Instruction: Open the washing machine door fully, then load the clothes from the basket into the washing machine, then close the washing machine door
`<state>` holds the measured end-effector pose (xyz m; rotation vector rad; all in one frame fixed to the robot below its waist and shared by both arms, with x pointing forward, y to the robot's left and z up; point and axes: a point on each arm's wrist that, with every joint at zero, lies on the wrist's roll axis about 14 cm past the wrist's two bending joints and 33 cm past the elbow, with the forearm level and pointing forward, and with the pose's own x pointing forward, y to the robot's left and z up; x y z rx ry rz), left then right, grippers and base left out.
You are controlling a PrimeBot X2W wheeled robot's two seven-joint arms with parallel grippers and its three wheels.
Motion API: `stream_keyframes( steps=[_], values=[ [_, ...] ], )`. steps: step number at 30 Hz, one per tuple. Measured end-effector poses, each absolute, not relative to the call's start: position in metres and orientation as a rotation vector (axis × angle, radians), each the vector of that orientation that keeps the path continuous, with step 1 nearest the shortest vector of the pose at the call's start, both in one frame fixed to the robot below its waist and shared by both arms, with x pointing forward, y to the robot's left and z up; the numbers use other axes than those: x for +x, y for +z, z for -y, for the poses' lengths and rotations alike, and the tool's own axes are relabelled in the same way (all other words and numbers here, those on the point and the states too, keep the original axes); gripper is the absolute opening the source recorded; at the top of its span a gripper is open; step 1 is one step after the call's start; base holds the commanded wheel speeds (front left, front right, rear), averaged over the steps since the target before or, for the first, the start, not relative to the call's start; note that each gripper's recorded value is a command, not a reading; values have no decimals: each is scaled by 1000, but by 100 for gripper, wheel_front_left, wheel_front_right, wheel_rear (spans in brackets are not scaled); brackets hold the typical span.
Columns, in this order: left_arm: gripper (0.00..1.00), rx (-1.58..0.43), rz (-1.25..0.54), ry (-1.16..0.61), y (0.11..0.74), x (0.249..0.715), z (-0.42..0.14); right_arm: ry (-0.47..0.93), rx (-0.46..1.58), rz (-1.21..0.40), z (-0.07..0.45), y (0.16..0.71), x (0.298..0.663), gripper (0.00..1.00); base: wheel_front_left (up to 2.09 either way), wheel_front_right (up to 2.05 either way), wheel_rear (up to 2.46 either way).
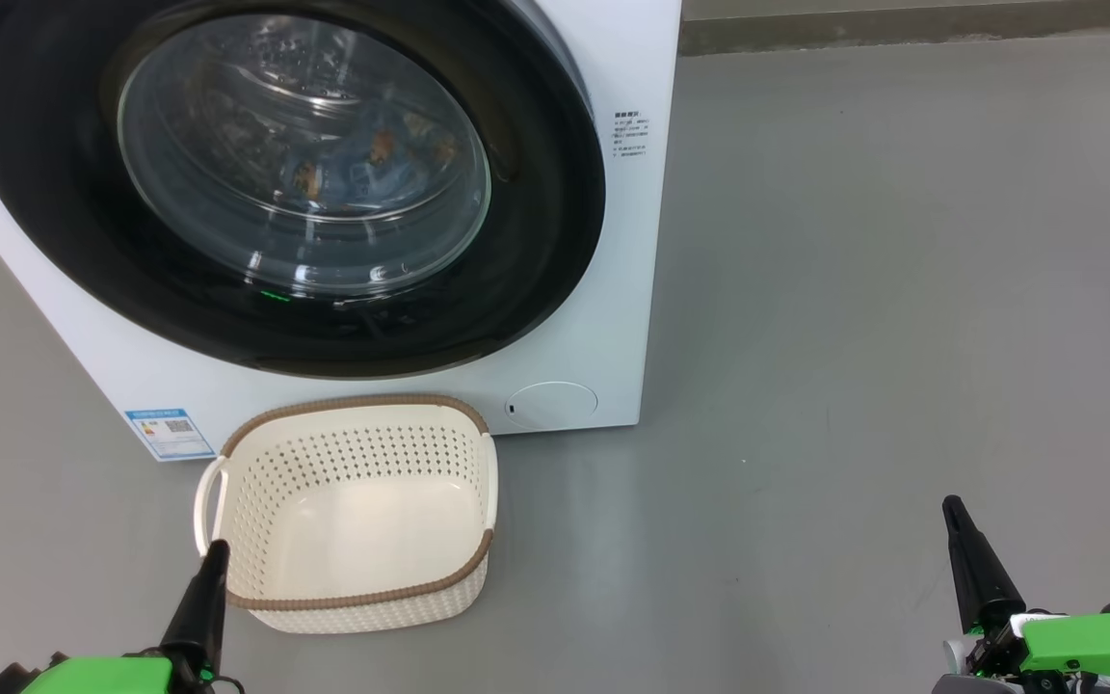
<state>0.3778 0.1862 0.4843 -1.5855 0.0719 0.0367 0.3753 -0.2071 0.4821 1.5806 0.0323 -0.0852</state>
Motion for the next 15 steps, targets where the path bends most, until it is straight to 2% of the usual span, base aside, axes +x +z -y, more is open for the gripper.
stream_keyframes(
  steps=[15],
  values=[
    [0, -1589, -75, 34, 484, 378, -186, -85, 1580, -32, 207, 482, 375, 0, 0, 0, 0]
  ],
)
